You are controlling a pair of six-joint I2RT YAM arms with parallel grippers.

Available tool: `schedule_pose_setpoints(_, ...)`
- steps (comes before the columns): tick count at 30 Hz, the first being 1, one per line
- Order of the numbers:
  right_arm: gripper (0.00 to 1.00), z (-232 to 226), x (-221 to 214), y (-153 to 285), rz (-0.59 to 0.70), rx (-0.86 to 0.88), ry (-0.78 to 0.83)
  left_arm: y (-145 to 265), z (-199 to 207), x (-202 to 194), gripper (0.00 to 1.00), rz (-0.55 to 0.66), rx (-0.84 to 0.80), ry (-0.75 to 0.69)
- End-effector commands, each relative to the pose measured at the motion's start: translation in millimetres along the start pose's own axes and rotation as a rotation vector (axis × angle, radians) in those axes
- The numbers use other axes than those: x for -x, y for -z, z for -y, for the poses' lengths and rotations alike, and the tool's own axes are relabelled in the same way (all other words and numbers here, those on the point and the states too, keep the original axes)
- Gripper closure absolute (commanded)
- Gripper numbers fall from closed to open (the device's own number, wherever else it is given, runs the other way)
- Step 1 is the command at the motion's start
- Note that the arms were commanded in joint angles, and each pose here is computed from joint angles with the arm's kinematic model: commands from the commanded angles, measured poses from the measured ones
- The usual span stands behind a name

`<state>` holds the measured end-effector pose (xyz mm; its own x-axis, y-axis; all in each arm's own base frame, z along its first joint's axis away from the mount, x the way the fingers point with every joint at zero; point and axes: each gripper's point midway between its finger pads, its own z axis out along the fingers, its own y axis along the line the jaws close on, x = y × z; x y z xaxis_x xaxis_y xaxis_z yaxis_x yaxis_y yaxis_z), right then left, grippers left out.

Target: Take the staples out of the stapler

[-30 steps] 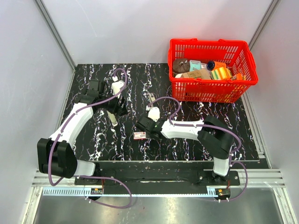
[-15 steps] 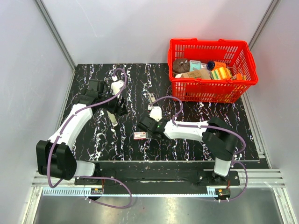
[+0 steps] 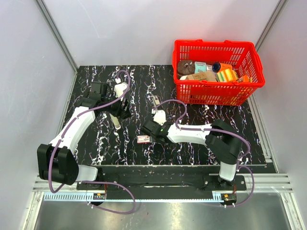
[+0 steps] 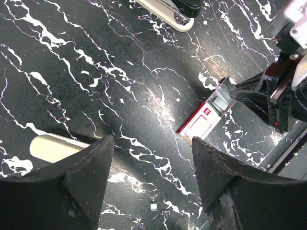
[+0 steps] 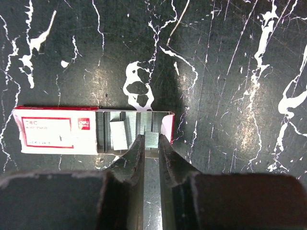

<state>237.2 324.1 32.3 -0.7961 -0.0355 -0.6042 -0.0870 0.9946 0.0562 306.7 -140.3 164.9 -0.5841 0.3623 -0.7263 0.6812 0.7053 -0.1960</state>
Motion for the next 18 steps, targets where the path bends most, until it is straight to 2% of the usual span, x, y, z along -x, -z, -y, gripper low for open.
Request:
schedule_pose_setpoints(1,1.00,-9.0,2.9,1.4,0.000,0.006,0.000,4.5,1.7,13.9,0.30,0.051,0.007,-0.042)
schedule_pose_setpoints(13,0.99,-10.1,-0.4,-1.0,-0.014,0.005,0.011,5.1,2.3,13.1,0.30,0.052,0.009,-0.046)
schedule_pose_setpoints(18,0.93,-9.4,-0.6,-1.0,-0.014,0.002,0.011,6.6,1.6,13.9,0.30,0.054,0.016,-0.052)
